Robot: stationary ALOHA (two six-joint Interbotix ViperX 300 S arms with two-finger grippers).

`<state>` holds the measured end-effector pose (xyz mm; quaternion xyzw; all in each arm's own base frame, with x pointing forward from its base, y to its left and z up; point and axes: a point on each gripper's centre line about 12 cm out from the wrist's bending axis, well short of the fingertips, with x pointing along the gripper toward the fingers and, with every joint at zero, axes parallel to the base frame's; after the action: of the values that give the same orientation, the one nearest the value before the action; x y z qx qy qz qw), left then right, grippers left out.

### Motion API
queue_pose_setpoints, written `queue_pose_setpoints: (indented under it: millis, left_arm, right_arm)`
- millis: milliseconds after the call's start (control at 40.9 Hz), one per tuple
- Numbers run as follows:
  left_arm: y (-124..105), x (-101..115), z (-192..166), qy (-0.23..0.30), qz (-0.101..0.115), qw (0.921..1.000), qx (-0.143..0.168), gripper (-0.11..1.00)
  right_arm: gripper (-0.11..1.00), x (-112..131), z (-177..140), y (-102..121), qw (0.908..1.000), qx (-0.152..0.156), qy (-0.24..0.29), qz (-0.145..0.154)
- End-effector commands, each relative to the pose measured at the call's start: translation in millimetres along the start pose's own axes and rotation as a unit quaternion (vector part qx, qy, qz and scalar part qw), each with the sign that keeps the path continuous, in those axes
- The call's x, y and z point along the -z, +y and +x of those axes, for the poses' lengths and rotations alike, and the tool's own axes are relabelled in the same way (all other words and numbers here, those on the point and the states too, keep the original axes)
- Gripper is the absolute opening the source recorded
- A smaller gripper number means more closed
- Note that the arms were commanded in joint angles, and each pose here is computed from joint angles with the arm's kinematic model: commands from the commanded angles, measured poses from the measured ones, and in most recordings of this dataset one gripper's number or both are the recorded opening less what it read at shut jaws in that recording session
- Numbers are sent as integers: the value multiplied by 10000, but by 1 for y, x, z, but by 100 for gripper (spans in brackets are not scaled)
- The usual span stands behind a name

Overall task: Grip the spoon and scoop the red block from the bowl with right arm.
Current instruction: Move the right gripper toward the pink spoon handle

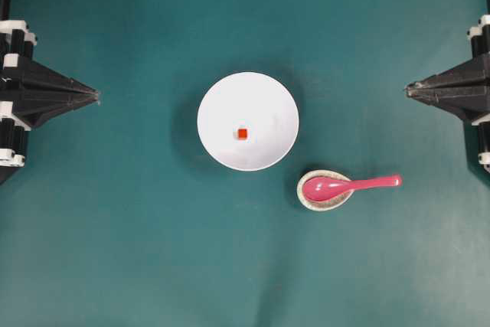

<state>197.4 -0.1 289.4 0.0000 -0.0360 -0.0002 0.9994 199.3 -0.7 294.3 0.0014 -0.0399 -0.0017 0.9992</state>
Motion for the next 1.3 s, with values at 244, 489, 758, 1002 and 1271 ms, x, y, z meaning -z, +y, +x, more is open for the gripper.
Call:
queue_pose_setpoints:
  millis: [244,489,758,1002,1271]
  left_arm:
    - [-1,-16,4,-131,149,9998,33,1]
    - [-1,-17,3,-130,81,9999,31,1]
    - [-1,-17,3,-107,66,9999,28,1]
    - [-1,-17,3,-107,28,9999,29,1]
    - [-1,-16,3,-84,28,10000,29,1]
  right_arm:
    - [0,-2,10,10,9994,-241,-17,248]
    - [0,24,21,27,9969,-584,403,342]
    - [43,101,20,55,9823,-1024,1397,713]
    - [42,156,-3,57,9825,-925,1349,892]
    - [42,193,-15,52,9793,-616,1770,765]
